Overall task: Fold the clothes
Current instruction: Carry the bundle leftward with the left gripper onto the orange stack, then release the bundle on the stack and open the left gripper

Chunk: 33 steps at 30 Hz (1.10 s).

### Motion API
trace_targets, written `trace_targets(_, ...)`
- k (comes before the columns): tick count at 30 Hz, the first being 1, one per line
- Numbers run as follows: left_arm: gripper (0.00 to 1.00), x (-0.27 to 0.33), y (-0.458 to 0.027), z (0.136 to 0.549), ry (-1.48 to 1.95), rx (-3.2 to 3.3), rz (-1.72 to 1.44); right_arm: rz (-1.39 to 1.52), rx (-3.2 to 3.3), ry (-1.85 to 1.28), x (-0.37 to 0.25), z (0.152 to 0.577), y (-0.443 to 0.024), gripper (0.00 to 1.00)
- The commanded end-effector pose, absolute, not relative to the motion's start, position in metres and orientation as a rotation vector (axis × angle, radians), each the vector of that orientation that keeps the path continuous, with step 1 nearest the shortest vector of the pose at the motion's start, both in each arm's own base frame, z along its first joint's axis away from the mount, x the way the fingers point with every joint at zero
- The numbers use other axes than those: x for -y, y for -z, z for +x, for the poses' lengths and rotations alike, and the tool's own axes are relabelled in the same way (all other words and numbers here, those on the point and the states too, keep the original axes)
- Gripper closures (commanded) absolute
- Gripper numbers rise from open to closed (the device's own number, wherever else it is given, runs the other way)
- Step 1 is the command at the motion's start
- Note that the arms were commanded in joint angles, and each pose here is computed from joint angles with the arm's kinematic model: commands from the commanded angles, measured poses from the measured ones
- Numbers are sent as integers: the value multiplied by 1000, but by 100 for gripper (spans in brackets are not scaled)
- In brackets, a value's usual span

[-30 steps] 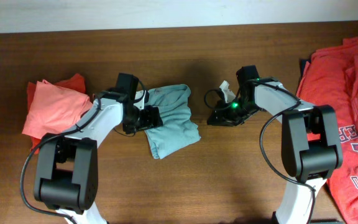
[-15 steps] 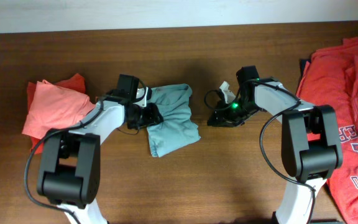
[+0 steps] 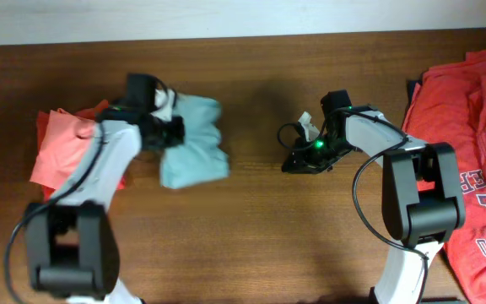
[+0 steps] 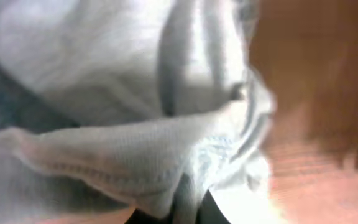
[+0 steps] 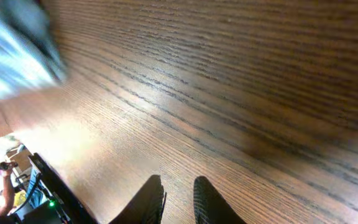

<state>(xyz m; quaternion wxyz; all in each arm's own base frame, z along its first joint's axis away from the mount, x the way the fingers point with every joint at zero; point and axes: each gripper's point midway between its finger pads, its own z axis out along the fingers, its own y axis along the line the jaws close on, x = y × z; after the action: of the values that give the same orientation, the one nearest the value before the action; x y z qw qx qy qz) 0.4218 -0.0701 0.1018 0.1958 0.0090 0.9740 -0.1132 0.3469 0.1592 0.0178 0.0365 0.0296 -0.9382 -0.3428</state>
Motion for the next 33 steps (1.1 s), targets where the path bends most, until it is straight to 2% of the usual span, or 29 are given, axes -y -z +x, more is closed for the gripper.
trace_targets(1,99,16,-186,442,38,-2520,64,105,2873,1046,-159,344,-14,78)
trace_targets(5,99,-27,-223,446,-64,-2431,-47,101,2868,1042,-159,342,-14,78)
trace_targets(12,99,-95,-224,437,-130,-2423,-230,99,2868,1031,-158,342,-13,77)
trace_targets(16,99,-125,-208,429,-154,-2463,-322,99,2868,1030,-158,342,-13,78)
trace_targets(24,99,-146,-169,424,-115,-2558,-401,94,2862,1027,-157,340,-14,77)
trace_targets(33,99,-176,-158,409,-134,-2584,-502,93,2859,1026,-157,339,-14,77)
